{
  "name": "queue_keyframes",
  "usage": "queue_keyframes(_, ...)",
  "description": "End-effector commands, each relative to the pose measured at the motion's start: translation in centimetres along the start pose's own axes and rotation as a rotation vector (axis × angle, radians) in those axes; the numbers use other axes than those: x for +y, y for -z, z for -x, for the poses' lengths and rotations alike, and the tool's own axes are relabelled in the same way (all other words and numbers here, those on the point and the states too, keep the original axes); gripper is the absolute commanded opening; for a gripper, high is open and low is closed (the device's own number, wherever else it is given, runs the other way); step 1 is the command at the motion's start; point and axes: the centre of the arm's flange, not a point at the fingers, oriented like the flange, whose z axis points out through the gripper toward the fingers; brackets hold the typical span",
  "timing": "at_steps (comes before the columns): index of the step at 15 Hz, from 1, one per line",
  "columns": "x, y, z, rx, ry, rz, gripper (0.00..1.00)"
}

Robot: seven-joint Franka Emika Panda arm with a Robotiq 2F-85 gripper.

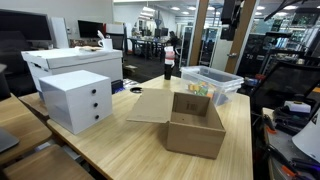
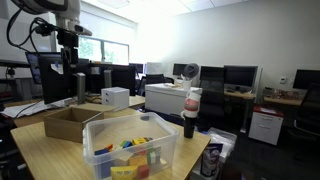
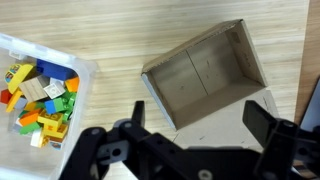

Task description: Close the lid of the card box fully

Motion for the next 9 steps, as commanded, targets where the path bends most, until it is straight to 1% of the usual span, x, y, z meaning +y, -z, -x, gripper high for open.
queue_keyframes(1, -1.3, -2.3, -3.8, -0.008, 0.088, -0.005, 1.0)
queue_keyframes(4, -2.5, -3.8, -6.0, -0.003, 0.144, -0.011, 1.0)
queue_keyframes(6, -3.6, -4.8, -7.6, 0.019, 0.182, -0.014, 1.0)
queue_keyframes(9, -5.2, -6.0, -10.2, 0.062, 0.239, -0.04, 1.0)
